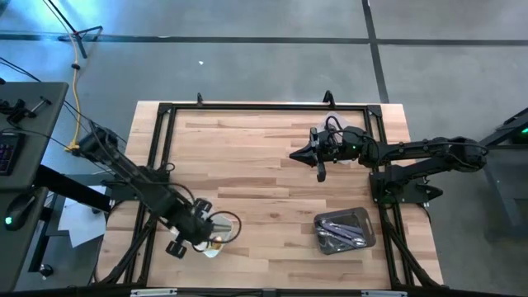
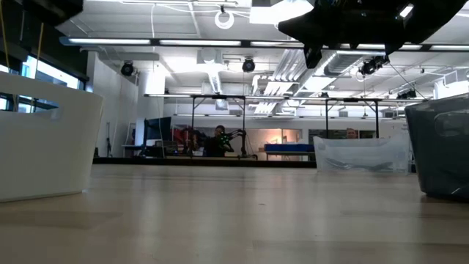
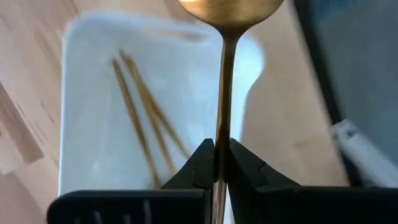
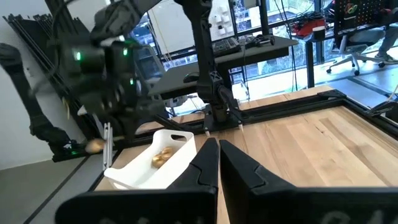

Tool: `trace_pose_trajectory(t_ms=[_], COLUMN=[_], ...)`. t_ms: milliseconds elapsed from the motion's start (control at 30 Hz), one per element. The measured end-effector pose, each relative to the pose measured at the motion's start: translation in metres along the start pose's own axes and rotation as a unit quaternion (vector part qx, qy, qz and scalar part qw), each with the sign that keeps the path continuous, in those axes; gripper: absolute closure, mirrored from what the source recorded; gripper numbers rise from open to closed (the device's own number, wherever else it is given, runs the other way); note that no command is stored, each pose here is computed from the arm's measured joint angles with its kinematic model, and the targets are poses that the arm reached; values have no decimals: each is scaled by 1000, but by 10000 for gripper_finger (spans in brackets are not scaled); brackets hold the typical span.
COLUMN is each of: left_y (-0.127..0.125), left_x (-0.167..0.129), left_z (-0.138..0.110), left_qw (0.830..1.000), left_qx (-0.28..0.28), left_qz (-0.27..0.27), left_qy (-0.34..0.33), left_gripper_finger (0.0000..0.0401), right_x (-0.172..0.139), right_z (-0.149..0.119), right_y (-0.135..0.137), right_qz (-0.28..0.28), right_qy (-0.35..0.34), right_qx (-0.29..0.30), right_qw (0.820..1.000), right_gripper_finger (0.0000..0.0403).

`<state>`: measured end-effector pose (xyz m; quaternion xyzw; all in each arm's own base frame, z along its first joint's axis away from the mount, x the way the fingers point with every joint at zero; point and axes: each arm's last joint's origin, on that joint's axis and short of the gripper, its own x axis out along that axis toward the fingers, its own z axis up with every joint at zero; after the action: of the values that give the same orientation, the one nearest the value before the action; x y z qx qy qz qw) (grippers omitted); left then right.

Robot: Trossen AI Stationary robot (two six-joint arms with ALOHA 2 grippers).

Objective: Sort silverware by color (type)
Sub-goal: Put the gold spoon into the white bin

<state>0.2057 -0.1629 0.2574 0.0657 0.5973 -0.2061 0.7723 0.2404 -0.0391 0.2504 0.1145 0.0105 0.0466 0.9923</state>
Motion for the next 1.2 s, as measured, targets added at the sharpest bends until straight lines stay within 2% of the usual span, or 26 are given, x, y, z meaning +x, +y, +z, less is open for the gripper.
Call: trace_pose_trajectory(t_ms=[133,267,433,700,933,1200], left_y=[7,19,36,47,47,50], left_x=[19,29,37,39,49,77], left_z=[2,0,-2,-1,1,4], left_qw=[998,994,990,985,983,977], left_qx=[4,-43,-96,-136,-140,-144], left_qz=[17,28,6,-19,-19,-13], left_qy=[55,101,105,101,118,158], left_gripper_finger=[394,394,394,394,394,394], right_x=[0,0,0,0,0,0], right_z=[0,0,-2,-4,-4,-4], right_y=[0,0,0,-1,-1,-1], right_qz=[0,0,-2,-5,-5,-5], right_qy=[0,1,9,21,21,21], right_qx=[0,0,1,-2,-9,-12], right_qw=[1000,1000,1000,1000,1000,1000], right_gripper_finger=[403,403,403,403,403,403])
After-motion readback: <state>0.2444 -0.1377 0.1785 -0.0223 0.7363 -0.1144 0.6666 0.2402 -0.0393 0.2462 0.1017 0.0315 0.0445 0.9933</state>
